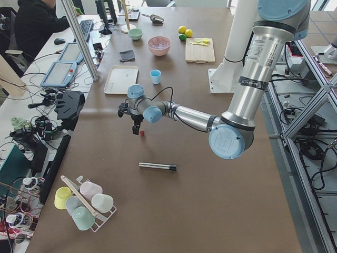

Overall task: Mash ice and strawberries in cup
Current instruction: 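Lower the left gripper over the red strawberry on the table, then close the left gripper on the strawberry and lift it, then carry the strawberry over the blue cup and drop it in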

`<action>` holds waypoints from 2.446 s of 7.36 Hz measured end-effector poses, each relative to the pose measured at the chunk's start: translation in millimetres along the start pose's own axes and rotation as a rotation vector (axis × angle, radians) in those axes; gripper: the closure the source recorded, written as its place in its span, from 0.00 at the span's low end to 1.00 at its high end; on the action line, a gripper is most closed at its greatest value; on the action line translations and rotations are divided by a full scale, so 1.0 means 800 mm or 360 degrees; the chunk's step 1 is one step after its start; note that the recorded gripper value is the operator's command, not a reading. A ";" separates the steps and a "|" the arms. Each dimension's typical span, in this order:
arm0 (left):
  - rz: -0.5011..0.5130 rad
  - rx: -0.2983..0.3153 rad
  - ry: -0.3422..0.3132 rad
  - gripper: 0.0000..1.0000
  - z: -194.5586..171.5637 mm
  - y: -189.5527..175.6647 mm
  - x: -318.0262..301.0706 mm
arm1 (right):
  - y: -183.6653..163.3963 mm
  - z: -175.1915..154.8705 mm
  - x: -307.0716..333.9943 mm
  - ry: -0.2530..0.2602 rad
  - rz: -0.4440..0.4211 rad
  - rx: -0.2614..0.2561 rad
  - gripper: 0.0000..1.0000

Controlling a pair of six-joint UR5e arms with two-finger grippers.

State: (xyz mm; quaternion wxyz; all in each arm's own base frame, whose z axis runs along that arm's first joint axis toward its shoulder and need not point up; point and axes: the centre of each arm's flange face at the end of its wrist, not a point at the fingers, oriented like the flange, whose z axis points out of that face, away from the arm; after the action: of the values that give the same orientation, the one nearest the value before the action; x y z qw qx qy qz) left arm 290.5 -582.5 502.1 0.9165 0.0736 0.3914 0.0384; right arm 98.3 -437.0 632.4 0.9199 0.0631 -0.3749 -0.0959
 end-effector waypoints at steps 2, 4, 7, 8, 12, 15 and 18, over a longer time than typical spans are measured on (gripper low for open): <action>0.0013 -0.0022 -0.0011 0.05 0.017 -0.003 0.005 | 0.001 -0.004 0.002 0.0004 -0.0002 0.0011 0.00; 0.0028 -0.0030 -0.0011 0.12 0.029 0.000 0.005 | 0.000 -0.006 0.003 0.0013 0.0000 0.0015 0.00; 0.0044 -0.0047 -0.0010 0.58 0.046 0.009 0.005 | -0.002 -0.008 0.004 0.0030 0.0001 0.0015 0.00; 0.0046 -0.0047 -0.0010 0.68 0.046 0.009 0.005 | -0.002 -0.009 0.004 0.0031 0.0000 0.0016 0.00; 0.0065 -0.0037 0.0002 0.72 0.043 0.006 0.013 | -0.001 -0.008 0.004 0.0031 -0.0003 0.0014 0.00; 0.0030 0.0046 0.0064 0.72 -0.015 -0.047 0.089 | -0.001 -0.011 0.006 0.0033 0.0002 0.0023 0.00; -0.0198 0.0127 0.0222 0.72 -0.072 -0.082 0.244 | 0.002 -0.011 0.007 0.0033 0.0011 0.0022 0.00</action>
State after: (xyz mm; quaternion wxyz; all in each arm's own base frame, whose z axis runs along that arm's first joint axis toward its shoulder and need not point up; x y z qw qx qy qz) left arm 384.5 -616.4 312.8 0.8839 0.0827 0.4594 -0.0292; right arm 108.8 -436.5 630.6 0.9236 0.0690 -0.3662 -0.0894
